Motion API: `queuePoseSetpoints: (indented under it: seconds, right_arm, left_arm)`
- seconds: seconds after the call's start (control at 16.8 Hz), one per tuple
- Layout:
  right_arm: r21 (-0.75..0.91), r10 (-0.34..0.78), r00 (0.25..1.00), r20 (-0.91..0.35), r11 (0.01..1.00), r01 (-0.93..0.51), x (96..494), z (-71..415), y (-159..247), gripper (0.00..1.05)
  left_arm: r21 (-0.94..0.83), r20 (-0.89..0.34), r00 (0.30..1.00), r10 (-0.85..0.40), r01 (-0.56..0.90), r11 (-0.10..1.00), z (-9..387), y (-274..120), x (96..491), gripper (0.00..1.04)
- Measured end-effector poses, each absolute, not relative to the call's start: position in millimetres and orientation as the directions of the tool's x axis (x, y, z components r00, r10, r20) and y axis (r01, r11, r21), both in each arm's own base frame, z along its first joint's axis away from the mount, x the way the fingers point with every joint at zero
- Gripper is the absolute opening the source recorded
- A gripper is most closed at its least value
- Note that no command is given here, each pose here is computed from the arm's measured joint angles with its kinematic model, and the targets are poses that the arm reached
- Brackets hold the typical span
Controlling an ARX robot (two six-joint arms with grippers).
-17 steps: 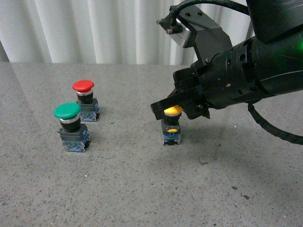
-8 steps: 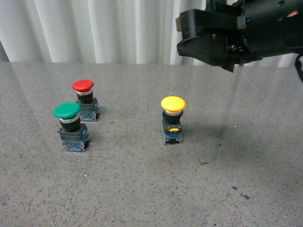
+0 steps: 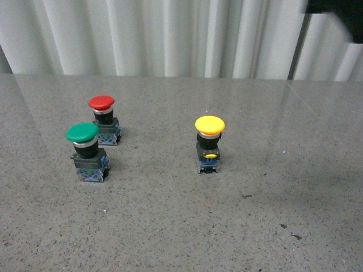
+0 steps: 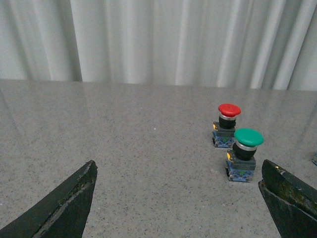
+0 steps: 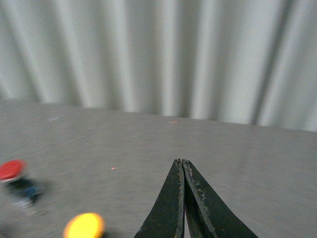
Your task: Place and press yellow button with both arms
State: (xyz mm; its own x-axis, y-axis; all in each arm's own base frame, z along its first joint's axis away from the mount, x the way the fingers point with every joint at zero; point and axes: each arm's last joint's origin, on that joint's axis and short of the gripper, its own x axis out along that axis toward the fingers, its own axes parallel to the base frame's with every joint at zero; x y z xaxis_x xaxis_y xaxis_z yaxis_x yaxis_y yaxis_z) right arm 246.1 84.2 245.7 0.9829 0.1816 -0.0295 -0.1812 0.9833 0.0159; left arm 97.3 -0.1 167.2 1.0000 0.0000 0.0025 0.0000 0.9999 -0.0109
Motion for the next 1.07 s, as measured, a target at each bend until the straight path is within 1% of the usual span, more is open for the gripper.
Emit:
queuePoseSetpoints:
  seconds: [0.12,0.24,0.3,0.36,0.48,0.72,1.07]
  right_arm:
    - [0.009,0.044,0.999,-0.031,0.999,-0.044,229,242,62,0.02]
    - [0.007,-0.004,0.999,-0.037,1.000,0.005,214,238,47,0.02]
    - [0.005,-0.027,0.998,-0.048,1.000,0.027,201,232,35,0.02]
    - [0.007,-0.006,1.000,-0.009,1.000,0.007,156,216,7,0.02]
    - [0.007,0.000,1.000,0.000,1.000,0.000,135,192,0,0.02]
    - [0.007,0.000,1.000,-0.012,1.000,0.000,126,181,0,0.02]
    - [0.007,0.000,1.000,-0.004,1.000,0.000,123,179,0,0.02]
  left_arm:
    - [-0.011,0.002,1.000,0.002,-0.002,1.000,167,0,97,0.98]
    - [-0.011,0.002,1.000,0.002,-0.002,1.000,167,0,97,0.98]
    - [-0.011,0.003,1.000,0.002,-0.001,1.000,167,0,97,0.98]
    - [-0.011,0.002,1.000,0.000,0.000,1.000,167,0,97,0.98]
    - [-0.011,0.002,1.000,-0.001,0.001,1.000,167,0,97,0.98]
    - [-0.011,0.003,1.000,-0.001,0.001,1.000,167,0,97,0.98]
    - [-0.011,0.003,1.000,-0.001,0.001,1.000,167,0,97,0.98]
